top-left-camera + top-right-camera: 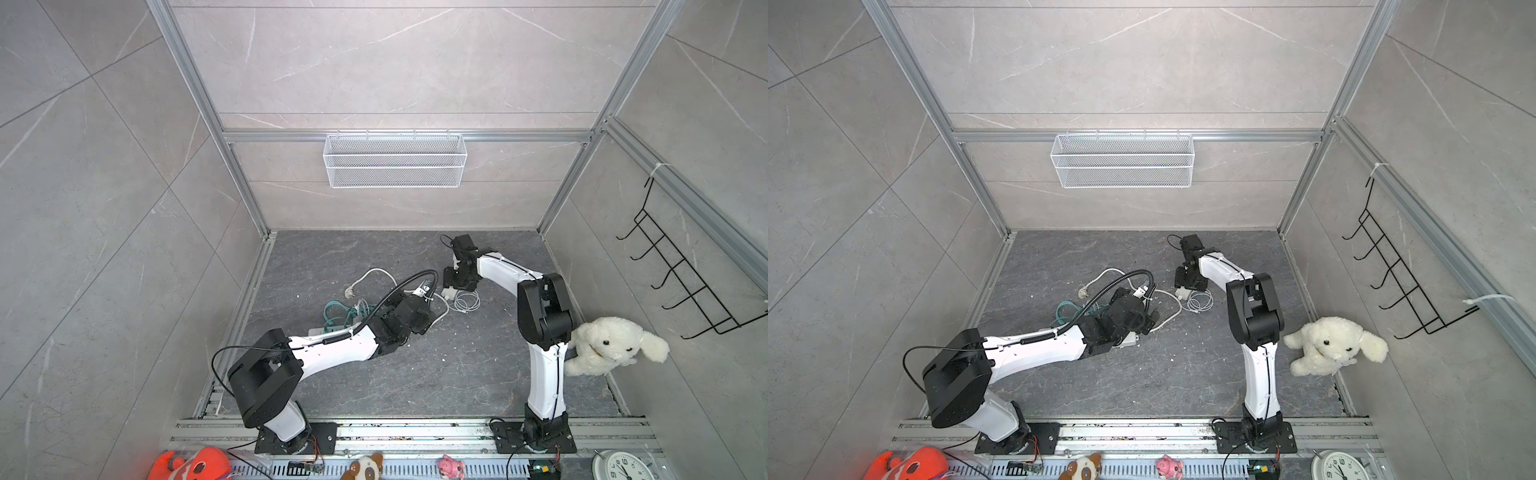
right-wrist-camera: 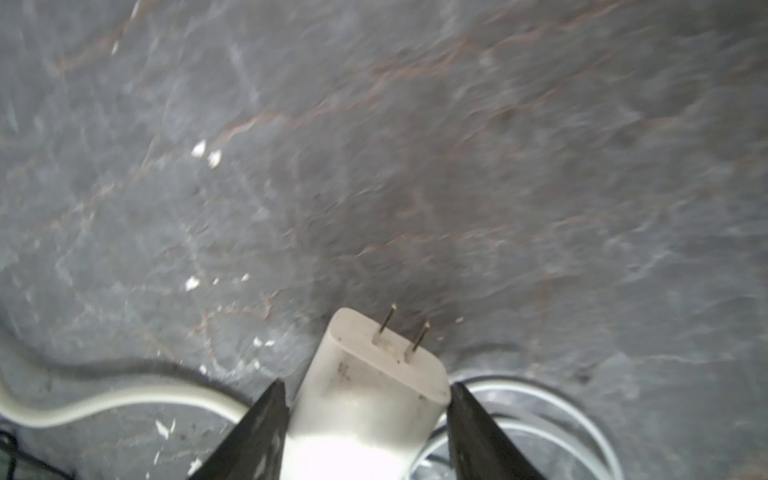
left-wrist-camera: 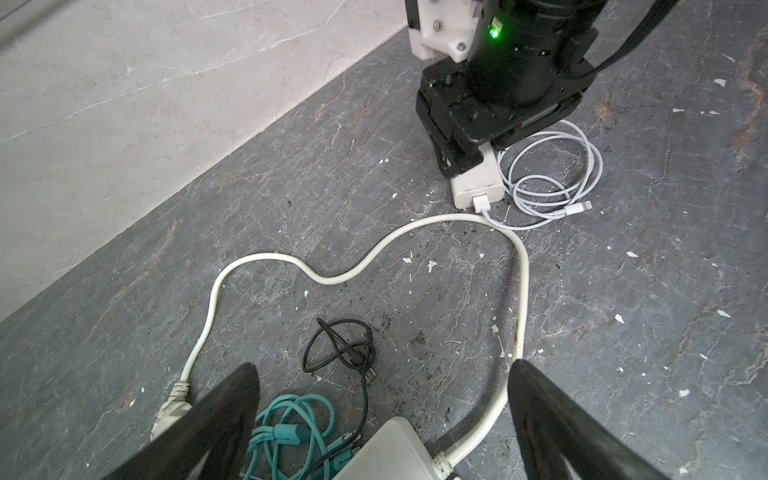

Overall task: Insert the plug
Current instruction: 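Lower the right gripper and close it on the white charger, then lift the white charger toward the left gripper while left gripper reaches to it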

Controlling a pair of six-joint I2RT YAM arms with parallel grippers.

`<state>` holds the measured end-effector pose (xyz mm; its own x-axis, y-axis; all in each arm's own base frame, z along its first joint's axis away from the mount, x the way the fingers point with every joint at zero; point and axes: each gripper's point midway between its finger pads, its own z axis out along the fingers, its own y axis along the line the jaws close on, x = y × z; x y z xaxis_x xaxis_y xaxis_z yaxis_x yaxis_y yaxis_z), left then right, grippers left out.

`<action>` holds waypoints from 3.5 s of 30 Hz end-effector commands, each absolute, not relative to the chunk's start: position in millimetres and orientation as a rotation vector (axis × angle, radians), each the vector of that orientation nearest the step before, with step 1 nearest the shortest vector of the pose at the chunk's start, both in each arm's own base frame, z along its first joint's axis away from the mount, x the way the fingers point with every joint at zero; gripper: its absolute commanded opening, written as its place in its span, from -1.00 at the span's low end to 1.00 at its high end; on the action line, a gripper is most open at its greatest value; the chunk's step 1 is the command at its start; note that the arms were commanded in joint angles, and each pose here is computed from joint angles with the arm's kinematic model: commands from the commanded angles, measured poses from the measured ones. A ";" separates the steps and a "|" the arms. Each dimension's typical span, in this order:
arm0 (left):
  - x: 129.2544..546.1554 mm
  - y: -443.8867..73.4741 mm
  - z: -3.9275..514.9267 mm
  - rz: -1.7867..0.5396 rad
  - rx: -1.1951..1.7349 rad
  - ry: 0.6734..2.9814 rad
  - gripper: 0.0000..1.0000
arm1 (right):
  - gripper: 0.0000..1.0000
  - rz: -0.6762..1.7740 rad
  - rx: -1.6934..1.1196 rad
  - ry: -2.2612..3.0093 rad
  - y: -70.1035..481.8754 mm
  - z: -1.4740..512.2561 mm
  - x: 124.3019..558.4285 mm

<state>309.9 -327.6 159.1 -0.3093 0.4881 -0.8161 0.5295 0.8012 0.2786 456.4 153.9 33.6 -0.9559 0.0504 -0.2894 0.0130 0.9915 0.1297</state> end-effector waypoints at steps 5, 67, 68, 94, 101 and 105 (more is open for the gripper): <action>316.6 -321.4 182.0 -0.078 0.672 1.927 0.90 | 0.37 -0.119 -0.102 2.869 143.2 38.2 442.3; 344.0 -294.1 171.8 -0.122 0.747 2.051 0.90 | 0.22 -0.087 -0.280 2.841 155.0 45.5 438.5; 343.8 -293.5 172.2 -0.120 0.746 2.050 0.90 | 0.23 -0.067 -0.269 2.839 157.6 45.2 439.4; 344.1 -289.2 173.4 -0.103 0.729 2.052 0.90 | 0.20 -0.180 -0.127 2.893 144.2 21.1 427.5; 349.5 -285.2 171.7 -0.086 0.740 2.055 0.90 | 0.14 -0.168 -0.169 2.921 145.3 11.8 422.5; 350.6 -281.2 171.8 -0.078 0.737 2.059 0.90 | 0.01 -0.157 -0.223 2.935 146.5 10.5 422.3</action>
<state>344.0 -281.4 153.3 -0.4258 0.4836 -0.7647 0.5406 0.8137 0.2136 432.7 147.4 25.3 -0.9586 -0.1310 -0.2529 -0.1032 0.9873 -0.1204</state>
